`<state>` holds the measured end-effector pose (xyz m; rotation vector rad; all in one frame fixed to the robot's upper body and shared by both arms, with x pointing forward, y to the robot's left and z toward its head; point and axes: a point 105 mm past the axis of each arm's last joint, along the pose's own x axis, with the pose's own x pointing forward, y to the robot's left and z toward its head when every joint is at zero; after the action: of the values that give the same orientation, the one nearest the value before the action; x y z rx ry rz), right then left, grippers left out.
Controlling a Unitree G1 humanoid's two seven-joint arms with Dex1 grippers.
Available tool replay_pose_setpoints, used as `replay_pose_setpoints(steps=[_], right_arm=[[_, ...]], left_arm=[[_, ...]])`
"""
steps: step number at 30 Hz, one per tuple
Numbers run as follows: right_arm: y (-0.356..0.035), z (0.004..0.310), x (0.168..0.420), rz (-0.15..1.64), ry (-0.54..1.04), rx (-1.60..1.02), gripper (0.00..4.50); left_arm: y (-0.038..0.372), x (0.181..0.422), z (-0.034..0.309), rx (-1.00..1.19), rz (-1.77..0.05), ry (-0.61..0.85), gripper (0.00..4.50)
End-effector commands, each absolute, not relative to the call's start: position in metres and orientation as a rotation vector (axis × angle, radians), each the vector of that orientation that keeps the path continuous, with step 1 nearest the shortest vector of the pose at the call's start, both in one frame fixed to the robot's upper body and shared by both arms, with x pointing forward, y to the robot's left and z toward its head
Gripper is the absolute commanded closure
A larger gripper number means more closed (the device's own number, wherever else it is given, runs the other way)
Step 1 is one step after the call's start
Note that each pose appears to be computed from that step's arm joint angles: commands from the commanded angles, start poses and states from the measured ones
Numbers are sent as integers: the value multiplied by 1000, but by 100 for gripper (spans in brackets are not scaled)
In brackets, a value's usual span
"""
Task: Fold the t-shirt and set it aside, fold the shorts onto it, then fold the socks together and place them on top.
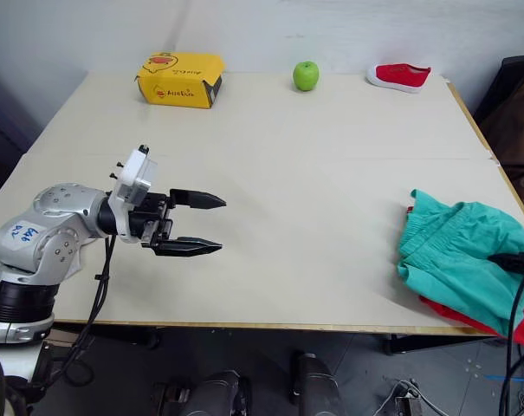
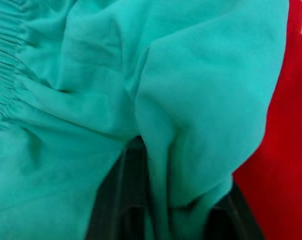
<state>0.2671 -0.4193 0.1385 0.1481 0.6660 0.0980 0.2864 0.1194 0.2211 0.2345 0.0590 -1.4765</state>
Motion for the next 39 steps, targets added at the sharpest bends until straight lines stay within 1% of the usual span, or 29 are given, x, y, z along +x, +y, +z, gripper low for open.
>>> replay_pose_setpoints(steps=[1, 3, 6, 7, 8, 9, 11, 12, 13, 14, 16, 17, 19, 21, 23, 27, 30, 33, 39], right_arm=[[-428, 179, 269, 52, 487, 11, 222], [-428, 198, 264, 35, 406, -14, 149], [-426, 227, 260, 16, 335, -176, 45], [-421, 242, 265, 17, 282, -185, 19], [-412, 260, 272, 37, 205, -192, 9], [-398, 279, 281, 79, 124, -186, 9], [-371, 307, 294, 176, 11, -179, 9], [-351, 316, 300, 254, -27, -162, 9], [-318, 321, 307, 395, -61, -139, 9], [-295, 325, 310, 495, -80, -125, 9], [-239, 319, 309, 738, -80, -111, 9], [-222, 314, 306, 818, -71, -109, 9], [-173, 298, 291, 1057, -31, -94, 9], [-135, 285, 271, 1254, 0, -85, 9], [-111, 277, 257, 1376, 22, -66, 9], [-97, 269, 246, 1465, 47, -48, 9], [-95, 264, 244, 1490, 64, -26, 9], [-96, 263, 245, 1489, 67, -12, 9], [-96, 261, 250, 1454, 70, 16, 9]], left_arm=[[124, 284, 226, 283, -1457, 32, 0], [127, 284, 224, 280, -1439, 36, 0], [135, 282, 222, 271, -1399, 47, 0], [139, 281, 221, 271, -1378, 55, 0], [145, 279, 220, 271, -1353, 63, 0], [151, 278, 219, 268, -1321, 72, 0], [162, 276, 219, 260, -1261, 84, 0], [168, 275, 218, 257, -1227, 90, 0], [177, 274, 216, 252, -1173, 101, 0], [182, 273, 215, 250, -1135, 109, 0], [199, 269, 207, 255, -1016, 140, 0], [205, 267, 203, 257, -970, 153, 0], [230, 263, 193, 267, -811, 180, 0], [261, 260, 182, 263, -640, 219, 0], [287, 257, 175, 254, -509, 248, 0], [319, 253, 164, 236, -389, 298, 0], [344, 259, 152, 227, -283, 342, 0], [348, 274, 142, 220, -265, 349, 0], [370, 302, 131, 224, -128, 364, 0]])
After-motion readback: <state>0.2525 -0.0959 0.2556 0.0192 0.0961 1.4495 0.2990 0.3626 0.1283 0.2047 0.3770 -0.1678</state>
